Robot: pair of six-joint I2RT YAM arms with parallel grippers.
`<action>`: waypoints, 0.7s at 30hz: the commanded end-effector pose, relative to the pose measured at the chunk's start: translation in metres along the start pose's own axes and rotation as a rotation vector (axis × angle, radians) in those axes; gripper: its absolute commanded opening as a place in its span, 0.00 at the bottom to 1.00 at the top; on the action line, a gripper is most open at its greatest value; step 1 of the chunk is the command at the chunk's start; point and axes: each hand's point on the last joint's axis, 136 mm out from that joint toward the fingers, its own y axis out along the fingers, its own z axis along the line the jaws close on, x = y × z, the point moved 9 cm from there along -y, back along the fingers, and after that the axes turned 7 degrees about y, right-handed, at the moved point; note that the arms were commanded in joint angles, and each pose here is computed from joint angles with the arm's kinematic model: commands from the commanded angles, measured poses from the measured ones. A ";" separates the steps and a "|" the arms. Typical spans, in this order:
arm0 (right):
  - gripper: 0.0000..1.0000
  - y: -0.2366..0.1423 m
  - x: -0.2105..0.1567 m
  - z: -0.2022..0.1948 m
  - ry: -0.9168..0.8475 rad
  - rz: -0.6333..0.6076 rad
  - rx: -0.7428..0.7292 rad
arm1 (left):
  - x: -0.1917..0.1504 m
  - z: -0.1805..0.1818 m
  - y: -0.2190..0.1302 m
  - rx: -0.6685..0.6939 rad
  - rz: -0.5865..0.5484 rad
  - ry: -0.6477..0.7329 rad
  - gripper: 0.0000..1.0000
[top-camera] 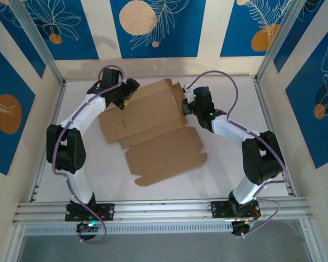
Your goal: Fold the paper box
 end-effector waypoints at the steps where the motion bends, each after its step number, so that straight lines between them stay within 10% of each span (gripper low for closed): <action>1: 0.00 -0.019 0.026 0.005 -0.073 -0.222 0.033 | 0.006 0.001 0.006 0.042 0.034 -0.115 0.93; 21: 0.00 -0.046 0.016 0.030 -0.148 -0.434 -0.085 | 0.002 0.009 0.024 0.202 0.067 -0.445 0.89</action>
